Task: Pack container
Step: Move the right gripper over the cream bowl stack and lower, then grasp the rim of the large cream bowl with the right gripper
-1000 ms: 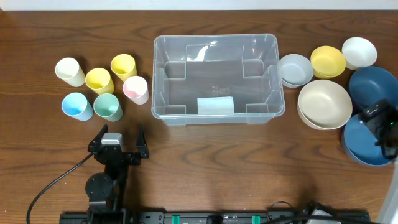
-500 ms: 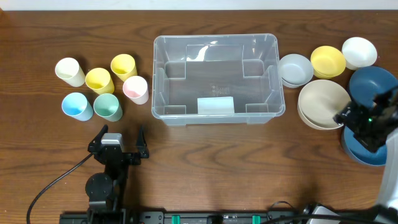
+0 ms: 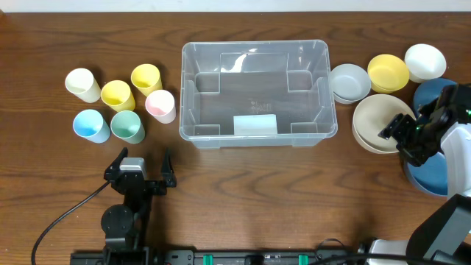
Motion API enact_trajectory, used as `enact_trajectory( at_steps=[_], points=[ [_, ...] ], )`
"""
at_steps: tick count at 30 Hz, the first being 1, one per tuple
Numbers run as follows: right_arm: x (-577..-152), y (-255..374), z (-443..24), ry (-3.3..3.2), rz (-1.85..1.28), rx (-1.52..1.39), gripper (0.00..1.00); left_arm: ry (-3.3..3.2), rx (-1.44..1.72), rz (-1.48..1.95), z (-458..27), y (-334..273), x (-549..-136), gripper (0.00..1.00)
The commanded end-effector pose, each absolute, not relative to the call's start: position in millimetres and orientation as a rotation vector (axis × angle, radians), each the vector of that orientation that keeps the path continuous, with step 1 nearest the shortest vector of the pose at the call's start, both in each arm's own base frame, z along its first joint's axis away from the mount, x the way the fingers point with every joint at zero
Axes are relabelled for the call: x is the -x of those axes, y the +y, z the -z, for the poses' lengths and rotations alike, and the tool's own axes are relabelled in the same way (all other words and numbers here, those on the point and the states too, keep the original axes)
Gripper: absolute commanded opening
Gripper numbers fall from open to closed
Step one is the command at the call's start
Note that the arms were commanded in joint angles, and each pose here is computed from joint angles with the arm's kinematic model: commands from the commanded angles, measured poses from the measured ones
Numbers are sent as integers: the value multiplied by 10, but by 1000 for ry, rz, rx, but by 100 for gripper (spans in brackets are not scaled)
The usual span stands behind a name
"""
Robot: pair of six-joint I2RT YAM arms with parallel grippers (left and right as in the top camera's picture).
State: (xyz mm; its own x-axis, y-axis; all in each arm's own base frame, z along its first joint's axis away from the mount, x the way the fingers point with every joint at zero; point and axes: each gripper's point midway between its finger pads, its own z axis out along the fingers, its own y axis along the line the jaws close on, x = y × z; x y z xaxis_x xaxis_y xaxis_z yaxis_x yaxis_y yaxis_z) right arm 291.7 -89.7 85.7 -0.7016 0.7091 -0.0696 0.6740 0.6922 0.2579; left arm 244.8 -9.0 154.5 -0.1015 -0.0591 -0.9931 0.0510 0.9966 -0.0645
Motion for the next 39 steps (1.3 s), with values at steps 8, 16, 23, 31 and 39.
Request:
enact_trajectory(
  at_steps=[8, 16, 23, 31, 39],
  points=[
    [-2749, -890, -772, 2712, -163, -1393, 64, 1718, -12, 89, -1388, -102, -2440, 98],
    [-2747, -930, -579, 2660, -137, -1436, 63, 1718, -12, 89, -1388, -102, -2440, 98],
    [-2799, -944, -383, 2612, -150, -1414, 48, 1718, -12, 89, -1388, -102, -2440, 98],
    [-2878, -988, -398, 2580, -151, -1391, 1, 1718, -12, 89, -1388, -102, -2440, 98],
    [-2869, -1033, -397, 2574, -115, -1393, 1, 1718, -12, 89, -1388, -102, -2440, 98]
  ],
)
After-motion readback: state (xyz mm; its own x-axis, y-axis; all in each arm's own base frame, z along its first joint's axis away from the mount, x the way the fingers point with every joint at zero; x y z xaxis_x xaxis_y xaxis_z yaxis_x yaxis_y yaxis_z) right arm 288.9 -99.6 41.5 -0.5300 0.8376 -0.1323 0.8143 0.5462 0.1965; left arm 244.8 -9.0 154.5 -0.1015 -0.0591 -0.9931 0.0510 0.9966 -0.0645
